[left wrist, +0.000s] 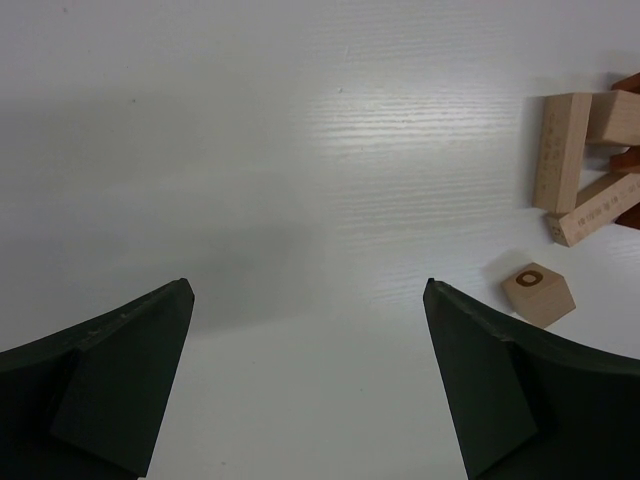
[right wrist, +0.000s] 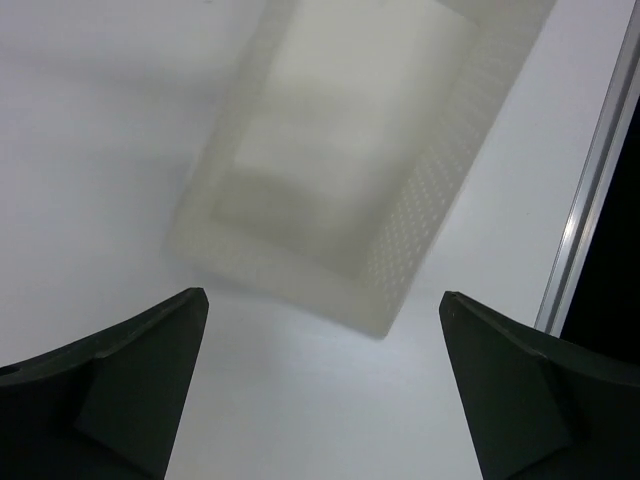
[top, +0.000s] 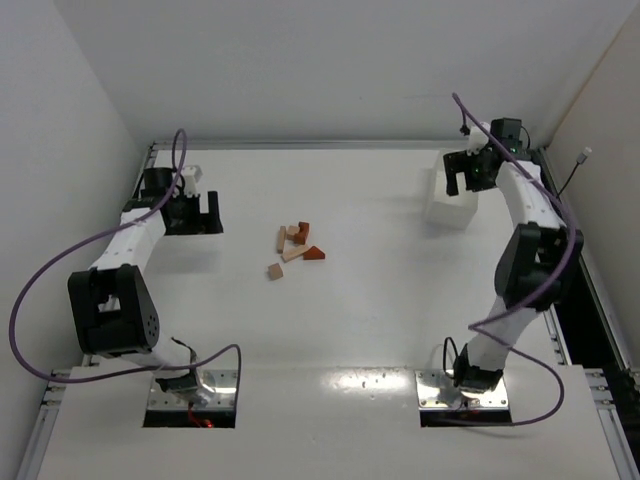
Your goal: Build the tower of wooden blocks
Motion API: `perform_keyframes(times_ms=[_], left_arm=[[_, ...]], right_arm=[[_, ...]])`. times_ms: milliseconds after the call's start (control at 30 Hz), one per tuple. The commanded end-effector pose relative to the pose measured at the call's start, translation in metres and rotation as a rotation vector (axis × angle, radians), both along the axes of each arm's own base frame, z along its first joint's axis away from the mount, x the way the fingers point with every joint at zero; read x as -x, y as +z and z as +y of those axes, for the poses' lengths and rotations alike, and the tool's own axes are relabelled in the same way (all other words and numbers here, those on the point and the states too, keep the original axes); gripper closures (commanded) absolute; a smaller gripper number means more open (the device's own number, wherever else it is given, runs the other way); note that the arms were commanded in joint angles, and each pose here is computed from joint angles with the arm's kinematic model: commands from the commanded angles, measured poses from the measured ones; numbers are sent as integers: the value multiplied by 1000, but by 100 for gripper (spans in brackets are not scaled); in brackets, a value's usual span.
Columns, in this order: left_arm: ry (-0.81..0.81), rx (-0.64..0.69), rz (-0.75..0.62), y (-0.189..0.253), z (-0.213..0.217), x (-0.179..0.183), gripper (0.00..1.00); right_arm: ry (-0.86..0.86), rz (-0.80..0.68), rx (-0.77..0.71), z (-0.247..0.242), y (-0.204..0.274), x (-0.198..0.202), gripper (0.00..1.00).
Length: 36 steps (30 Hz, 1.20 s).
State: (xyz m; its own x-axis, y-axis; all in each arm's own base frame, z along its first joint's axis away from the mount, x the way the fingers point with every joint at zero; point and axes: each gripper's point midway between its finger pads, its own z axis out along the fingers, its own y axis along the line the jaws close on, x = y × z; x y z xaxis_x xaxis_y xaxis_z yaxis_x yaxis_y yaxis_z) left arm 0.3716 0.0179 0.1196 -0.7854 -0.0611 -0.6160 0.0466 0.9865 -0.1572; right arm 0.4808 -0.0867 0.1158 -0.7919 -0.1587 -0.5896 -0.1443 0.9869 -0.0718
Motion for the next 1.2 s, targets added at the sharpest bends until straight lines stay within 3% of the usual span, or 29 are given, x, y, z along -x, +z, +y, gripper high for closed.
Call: perform_keyframes(times_ms=[0,167,300,500,700,933,1167], left_arm=[[12,1,-56,13,2,3,0],[19,11,-29,3,0,13,0],[15,31,-30,1,-3,13,0],[-10,47,-49,15,-10,8,0],[-153,-46,-60,18,-69,9,16],[-197,-86,-48,9,-105,8,38],[-243,-77,-12,-9,-138,-2,38]], right_arm=[[33,-243,34,35,84,8,0],[309,-352,-74,113,139,58,0],[489,-229,-126,182,127,80,3],[662,-96,-196,253,99,91,22],[634,-90,-154,264,86,78,25],[532,-77,-85,238,74,77,25],[505,-83,-50,224,72,95,25]])
